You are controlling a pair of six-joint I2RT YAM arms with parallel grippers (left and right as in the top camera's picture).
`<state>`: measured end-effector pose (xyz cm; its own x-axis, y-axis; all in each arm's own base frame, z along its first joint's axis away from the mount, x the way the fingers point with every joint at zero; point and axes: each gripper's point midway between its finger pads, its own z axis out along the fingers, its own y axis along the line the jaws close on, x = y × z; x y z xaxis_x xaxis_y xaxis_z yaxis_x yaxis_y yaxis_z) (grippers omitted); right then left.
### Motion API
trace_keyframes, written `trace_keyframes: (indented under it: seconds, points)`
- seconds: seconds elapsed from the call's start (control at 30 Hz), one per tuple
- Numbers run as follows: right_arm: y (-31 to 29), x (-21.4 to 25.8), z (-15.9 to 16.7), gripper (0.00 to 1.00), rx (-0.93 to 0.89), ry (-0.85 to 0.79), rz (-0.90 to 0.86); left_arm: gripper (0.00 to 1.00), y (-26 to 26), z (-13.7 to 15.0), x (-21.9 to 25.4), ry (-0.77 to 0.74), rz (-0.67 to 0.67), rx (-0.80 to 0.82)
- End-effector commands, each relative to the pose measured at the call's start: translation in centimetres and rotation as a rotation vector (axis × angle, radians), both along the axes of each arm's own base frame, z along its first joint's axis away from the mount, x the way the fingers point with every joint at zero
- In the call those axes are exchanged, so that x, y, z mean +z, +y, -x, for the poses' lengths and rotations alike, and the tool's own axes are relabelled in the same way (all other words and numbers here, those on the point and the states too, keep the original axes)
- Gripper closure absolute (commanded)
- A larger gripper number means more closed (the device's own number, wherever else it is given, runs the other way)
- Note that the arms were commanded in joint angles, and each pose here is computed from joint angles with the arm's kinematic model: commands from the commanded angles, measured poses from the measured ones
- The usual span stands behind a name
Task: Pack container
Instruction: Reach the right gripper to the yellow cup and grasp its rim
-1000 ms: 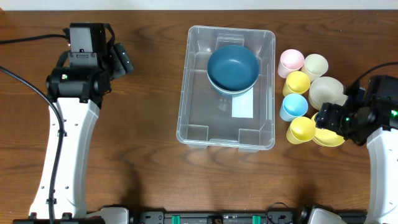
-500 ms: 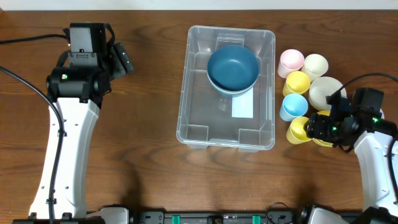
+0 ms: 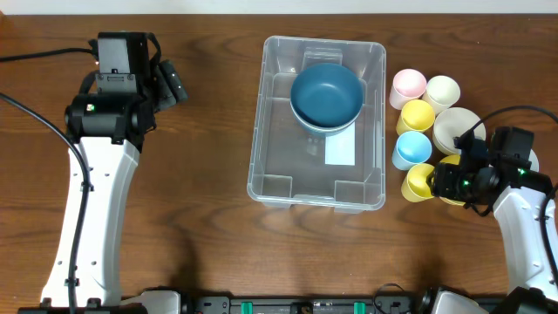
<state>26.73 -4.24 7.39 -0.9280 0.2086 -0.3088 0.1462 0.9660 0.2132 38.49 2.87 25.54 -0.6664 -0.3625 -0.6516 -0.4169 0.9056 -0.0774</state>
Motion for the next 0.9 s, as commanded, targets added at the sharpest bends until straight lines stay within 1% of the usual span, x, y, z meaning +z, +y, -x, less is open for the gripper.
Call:
trace_keyframes:
  seconds: [0.0, 0.13, 0.2, 0.33, 0.47, 0.7, 0.87]
  points:
    - [0.3, -0.3, 0.0, 0.48, 0.022, 0.001, -0.008, 0.02, 0.3, -0.1, 0.3, -0.004, -0.008, 0.008]
    - [0.3, -1.0, 0.0, 0.5, 0.022, 0.014, -0.012, 0.02, 0.3, -0.1, 0.3, -0.004, -0.008, 0.008]
    - [0.4, -1.4, 0.0, 0.53, 0.022, 0.028, -0.017, 0.02, 0.3, -0.1, 0.3, -0.004, -0.008, 0.008]
    - [0.4, -2.3, 0.0, 0.64, 0.022, 0.053, -0.025, 0.02, 0.3, -0.1, 0.3, -0.004, -0.008, 0.008]
    - [0.4, -2.5, 0.0, 0.79, 0.023, 0.058, -0.031, 0.02, 0.3, -0.1, 0.3, -0.004, -0.008, 0.008]
    - [0.8, -2.2, -0.2, 0.88, 0.029, 0.049, -0.056, 0.02, 0.3, -0.1, 0.3, -0.004, -0.008, 0.008]
    - [0.8, -1.0, -0.5, 0.99, 0.004, 0.059, -0.068, 0.02, 0.3, -0.1, 0.3, -0.004, -0.008, 0.008]
